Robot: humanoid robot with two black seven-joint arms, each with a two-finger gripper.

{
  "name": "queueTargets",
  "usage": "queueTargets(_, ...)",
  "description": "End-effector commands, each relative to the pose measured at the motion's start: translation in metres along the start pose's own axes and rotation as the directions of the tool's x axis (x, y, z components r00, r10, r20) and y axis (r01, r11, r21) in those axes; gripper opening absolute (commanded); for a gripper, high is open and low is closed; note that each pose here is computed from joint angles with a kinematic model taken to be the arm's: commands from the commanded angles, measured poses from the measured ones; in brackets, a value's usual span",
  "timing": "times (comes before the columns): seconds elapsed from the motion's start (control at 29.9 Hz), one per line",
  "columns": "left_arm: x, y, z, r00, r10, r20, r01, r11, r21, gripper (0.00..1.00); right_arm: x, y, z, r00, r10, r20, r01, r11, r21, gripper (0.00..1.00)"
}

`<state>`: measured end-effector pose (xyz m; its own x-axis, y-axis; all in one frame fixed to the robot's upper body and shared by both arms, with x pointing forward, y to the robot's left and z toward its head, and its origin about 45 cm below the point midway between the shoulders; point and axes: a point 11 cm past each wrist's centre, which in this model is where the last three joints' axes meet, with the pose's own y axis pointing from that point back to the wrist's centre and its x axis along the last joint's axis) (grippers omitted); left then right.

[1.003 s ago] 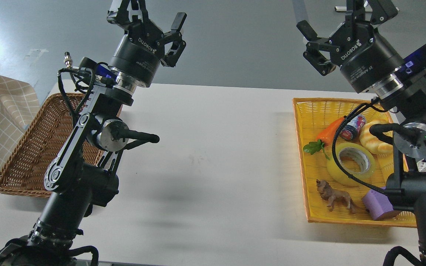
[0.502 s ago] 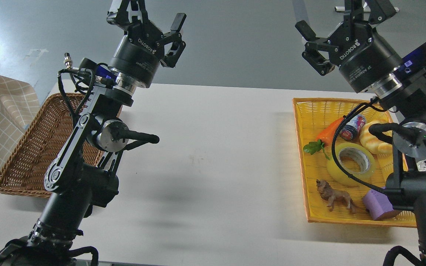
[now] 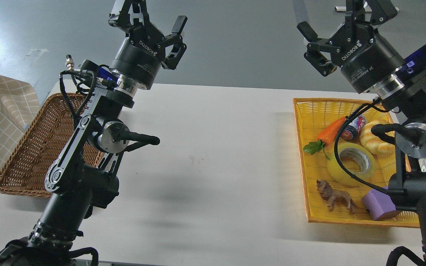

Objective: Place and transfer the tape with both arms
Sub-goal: 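Raise the right gripper up and away from the yellow basket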

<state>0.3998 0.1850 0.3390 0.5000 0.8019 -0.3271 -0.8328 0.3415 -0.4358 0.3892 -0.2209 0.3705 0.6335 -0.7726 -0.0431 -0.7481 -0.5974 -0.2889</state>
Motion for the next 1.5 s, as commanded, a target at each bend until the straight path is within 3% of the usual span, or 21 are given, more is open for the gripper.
queueTargets(0.0, 0.0, -0.001, 0.0, 1.0, 0.0, 0.001, 0.0, 1.0, 0.0, 0.98, 0.021, 0.016, -0.004, 0.995, 0.015, -0.101, -0.023, 0.997, -0.076, 1.0)
queueTargets(0.37, 0.003, -0.001, -0.003, 1.0, 0.009, 0.003, -0.009, 1.0, 0.01, 0.98, 0.056, 0.047, -0.006, 0.947, 0.033, -0.319, -0.111, 0.967, -0.23, 1.0)
queueTargets(0.6, 0.002, 0.0, -0.006, 1.0, 0.008, 0.003, -0.008, 1.0, 0.022, 0.98, 0.089, 0.094, 0.004, 0.871, 0.021, -0.49, -0.239, 0.891, -0.386, 1.0)
queueTargets(1.0, 0.012, 0.006, -0.017, 0.999, 0.039, 0.002, -0.039, 0.998, 0.055, 0.98, 0.111, 0.128, 0.028, 0.74, -0.072, -0.669, -0.381, 0.774, -0.505, 1.0)
queueTargets(1.2, 0.012, 0.006, -0.018, 0.999, 0.04, 0.002, -0.04, 0.997, 0.059, 0.98, 0.116, 0.15, 0.047, 0.695, -0.132, -0.706, -0.426, 0.716, -0.553, 1.0)
queueTargets(1.47, 0.015, 0.007, -0.022, 0.999, 0.047, 0.003, -0.047, 0.996, 0.071, 0.98, 0.113, 0.156, 0.056, 0.726, -0.103, -0.68, -0.421, 0.715, -0.558, 1.0)
